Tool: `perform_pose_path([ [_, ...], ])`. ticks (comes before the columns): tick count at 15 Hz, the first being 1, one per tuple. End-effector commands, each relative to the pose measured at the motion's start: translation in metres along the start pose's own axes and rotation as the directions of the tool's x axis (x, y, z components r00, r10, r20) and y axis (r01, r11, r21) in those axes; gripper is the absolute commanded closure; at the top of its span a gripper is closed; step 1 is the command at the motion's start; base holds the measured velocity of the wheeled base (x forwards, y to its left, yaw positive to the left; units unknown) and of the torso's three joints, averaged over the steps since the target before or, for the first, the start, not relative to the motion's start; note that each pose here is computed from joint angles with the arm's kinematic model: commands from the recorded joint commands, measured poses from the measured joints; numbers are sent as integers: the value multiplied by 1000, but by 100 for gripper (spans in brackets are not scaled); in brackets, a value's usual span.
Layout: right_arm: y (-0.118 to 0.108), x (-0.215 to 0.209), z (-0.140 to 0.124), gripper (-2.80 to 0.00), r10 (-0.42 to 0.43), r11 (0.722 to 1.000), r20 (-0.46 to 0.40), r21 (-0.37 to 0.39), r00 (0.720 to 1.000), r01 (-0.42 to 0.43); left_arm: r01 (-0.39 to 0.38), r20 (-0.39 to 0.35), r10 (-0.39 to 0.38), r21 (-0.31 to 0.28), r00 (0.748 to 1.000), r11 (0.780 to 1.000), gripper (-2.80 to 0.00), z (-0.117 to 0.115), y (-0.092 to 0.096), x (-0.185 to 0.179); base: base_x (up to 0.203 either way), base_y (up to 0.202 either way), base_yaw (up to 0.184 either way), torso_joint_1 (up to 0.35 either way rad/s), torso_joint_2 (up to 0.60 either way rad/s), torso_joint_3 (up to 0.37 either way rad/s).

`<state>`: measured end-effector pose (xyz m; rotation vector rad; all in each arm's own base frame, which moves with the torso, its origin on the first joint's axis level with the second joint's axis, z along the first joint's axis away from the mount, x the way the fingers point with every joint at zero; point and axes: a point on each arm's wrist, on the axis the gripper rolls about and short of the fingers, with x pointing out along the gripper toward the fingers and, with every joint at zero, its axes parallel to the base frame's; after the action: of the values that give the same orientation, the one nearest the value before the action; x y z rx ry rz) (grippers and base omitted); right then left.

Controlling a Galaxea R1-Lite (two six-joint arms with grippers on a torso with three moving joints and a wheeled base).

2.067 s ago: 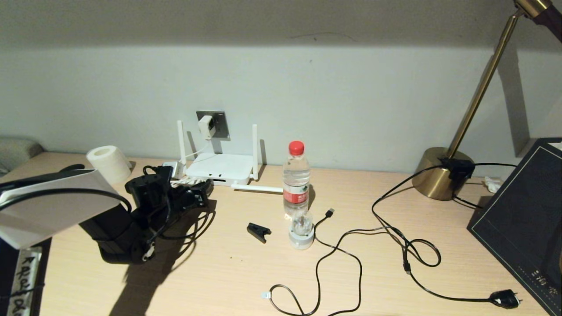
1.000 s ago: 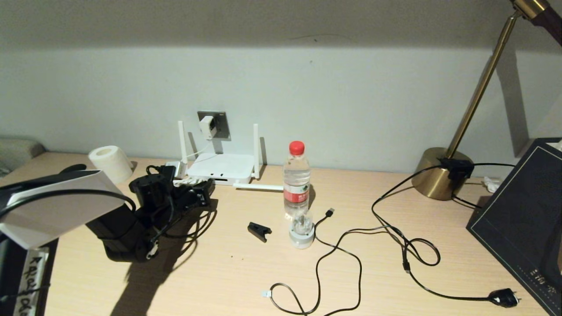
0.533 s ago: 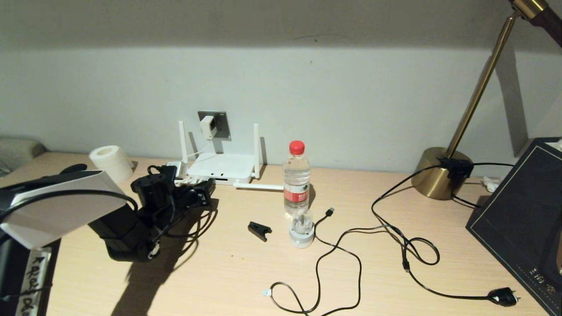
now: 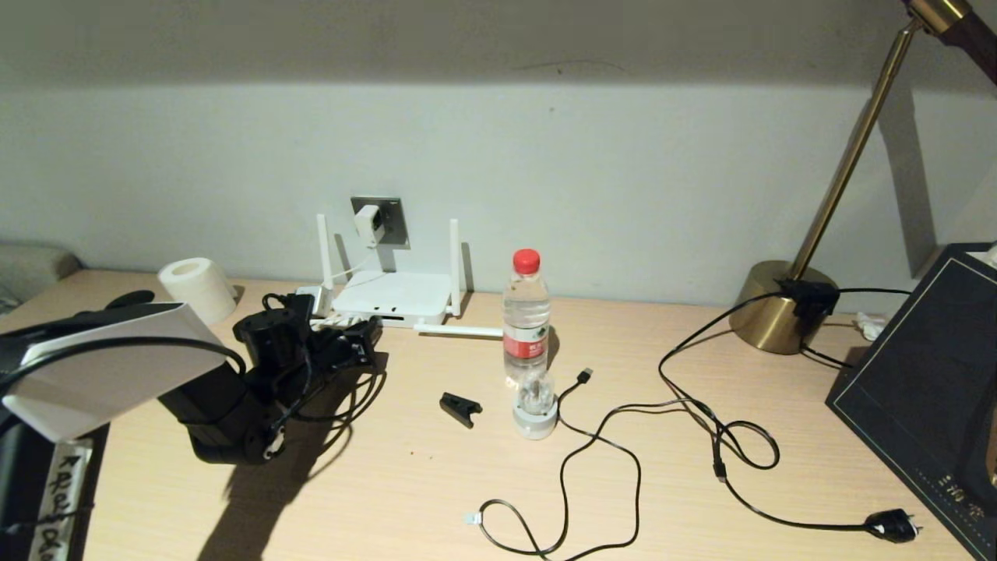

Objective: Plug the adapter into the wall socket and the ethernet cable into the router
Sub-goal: Plug cable into router interface

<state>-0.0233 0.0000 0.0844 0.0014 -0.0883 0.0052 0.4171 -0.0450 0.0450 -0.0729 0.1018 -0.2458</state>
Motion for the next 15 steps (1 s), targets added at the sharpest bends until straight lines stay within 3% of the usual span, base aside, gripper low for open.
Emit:
perform_pose_path([
  [1,0,2,-10,0,1,1000,-35,0,999,-1,9,9,-9,1,1000,1000,0,3,-3,-2,0,0,0,0,0,0],
  [15,0,2,-10,0,1,1000,-36,-1,999,-1,-2,7,2,3,1000,1000,0,3,-4,-2,0,0,0,0,0,0],
])
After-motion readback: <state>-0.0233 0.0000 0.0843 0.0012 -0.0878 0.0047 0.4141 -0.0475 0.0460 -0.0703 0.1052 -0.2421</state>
